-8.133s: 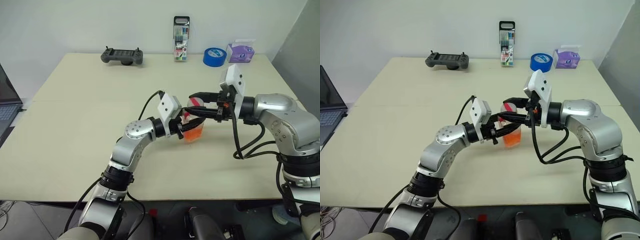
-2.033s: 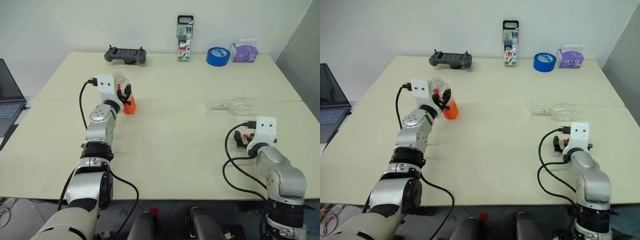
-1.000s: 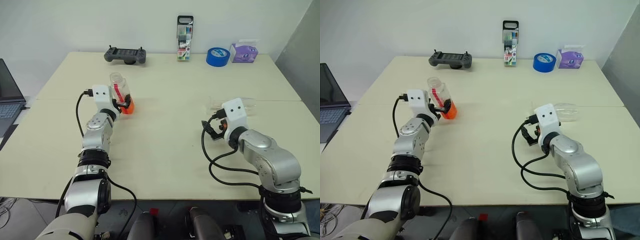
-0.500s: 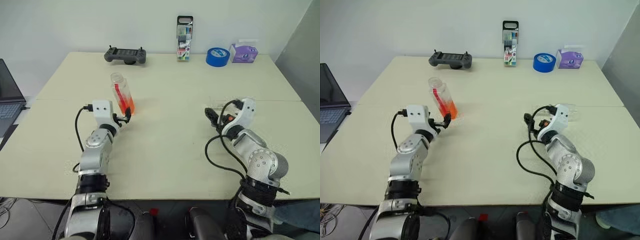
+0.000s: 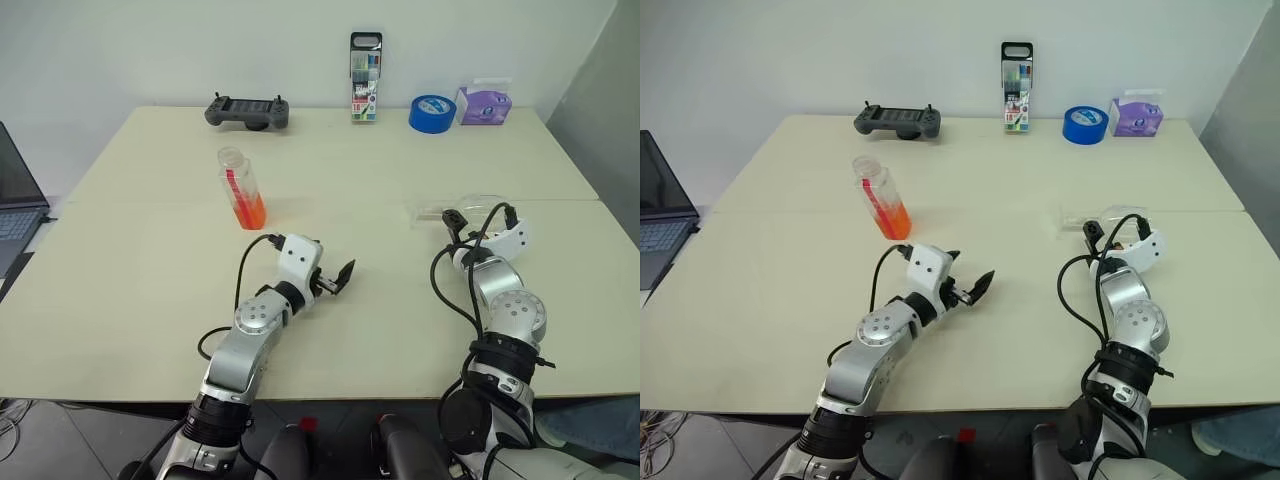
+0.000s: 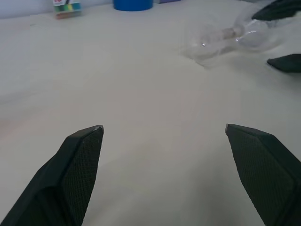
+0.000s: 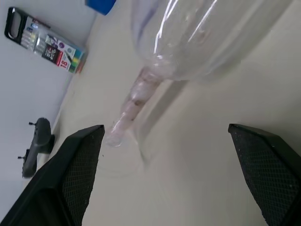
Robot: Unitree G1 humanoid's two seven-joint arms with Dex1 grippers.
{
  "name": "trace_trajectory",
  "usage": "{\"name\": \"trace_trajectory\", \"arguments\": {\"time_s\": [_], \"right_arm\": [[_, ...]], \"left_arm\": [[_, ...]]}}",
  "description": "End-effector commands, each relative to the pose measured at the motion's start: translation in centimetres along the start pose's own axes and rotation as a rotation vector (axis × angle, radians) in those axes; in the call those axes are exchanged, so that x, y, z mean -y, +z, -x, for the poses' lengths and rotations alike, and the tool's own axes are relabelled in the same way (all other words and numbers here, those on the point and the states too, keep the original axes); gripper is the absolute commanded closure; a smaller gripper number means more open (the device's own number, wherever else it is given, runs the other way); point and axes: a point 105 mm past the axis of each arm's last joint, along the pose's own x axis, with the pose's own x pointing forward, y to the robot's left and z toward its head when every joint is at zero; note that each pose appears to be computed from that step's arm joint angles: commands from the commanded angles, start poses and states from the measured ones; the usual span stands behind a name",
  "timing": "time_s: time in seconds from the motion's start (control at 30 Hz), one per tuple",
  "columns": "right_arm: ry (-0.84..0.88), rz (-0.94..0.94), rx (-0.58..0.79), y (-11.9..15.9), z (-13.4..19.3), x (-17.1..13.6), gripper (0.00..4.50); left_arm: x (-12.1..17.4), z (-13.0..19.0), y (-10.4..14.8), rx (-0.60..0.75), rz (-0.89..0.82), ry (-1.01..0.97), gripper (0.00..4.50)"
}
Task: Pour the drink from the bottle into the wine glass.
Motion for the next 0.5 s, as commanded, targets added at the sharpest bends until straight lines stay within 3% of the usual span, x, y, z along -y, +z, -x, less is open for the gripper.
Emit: {"name": "trace_trajectory", "arguments": {"time_s": [0.03, 0.27, 0.5], "right_arm": [[0.118, -0.107, -0.01, -0.1, -0.6, -3.3, 0.0], [0.126, -0.255, 0.012, -0.1, -2.8, -4.5, 0.0], [0.063, -0.336, 0.033, -0.6, -5.1, -2.4, 0.0]], "left_arm": [[2.0, -0.2, 2.5, 0.077, -0.063, -0.14, 0.05], [3.4, 0.0, 3.7, 0.085, -0.15, -0.272, 0.05], [3.6, -0.1, 4.3, 0.098, -0.137, -0.277, 0.05]]}}
